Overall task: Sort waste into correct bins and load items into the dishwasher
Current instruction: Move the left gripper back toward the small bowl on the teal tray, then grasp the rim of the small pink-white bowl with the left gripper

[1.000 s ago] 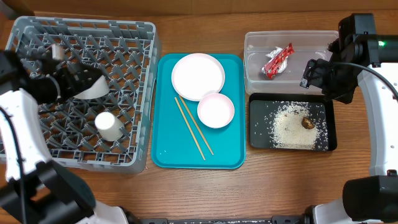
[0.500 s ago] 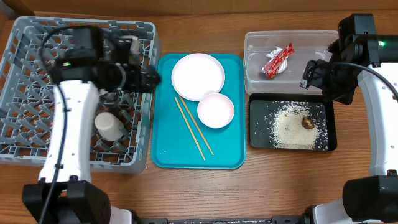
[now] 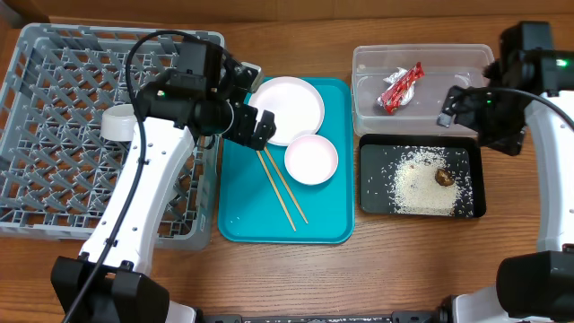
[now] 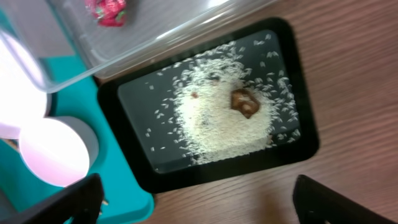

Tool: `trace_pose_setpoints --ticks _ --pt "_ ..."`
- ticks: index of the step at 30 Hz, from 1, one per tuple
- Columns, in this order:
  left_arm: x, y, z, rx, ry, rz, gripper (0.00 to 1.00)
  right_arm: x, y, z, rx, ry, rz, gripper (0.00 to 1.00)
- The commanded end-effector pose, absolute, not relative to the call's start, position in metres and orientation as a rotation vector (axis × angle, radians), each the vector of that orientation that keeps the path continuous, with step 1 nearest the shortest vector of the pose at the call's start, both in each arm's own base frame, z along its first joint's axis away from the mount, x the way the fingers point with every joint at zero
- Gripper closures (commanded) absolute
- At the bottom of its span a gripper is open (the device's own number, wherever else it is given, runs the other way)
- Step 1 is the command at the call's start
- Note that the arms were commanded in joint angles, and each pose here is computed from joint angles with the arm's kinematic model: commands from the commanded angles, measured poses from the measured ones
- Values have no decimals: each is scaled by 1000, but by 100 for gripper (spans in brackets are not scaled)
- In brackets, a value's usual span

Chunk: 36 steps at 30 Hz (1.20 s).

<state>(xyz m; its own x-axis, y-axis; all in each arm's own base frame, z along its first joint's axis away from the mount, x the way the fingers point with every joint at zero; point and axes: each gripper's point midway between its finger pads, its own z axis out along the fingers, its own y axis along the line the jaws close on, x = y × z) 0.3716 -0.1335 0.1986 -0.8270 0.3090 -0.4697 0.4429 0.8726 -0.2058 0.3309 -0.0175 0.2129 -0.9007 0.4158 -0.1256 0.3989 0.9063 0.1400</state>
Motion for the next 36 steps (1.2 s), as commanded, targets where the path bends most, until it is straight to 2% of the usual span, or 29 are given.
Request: trace_pose_setpoints --ticks 1,13,20,28,32,36 --pt "371 -137 208 563 2586 -411 0 327 -33 218 709 2882 179 0" --pt "376 -161 218 617 2505 -480 0 323 -57 219 839 2843 227 0" --pt "380 -193 217 721 2436 -330 0 323 -58 219 838 2843 226 0" --pt "371 -243 176 875 2470 -356 0 324 -58 219 837 2840 226 0" --pt "361 -262 145 957 2529 -359 4 324 -58 219 837 2839 226 0" --pt "349 -276 115 1029 2587 -354 13 324 -58 219 837 2839 226 0"
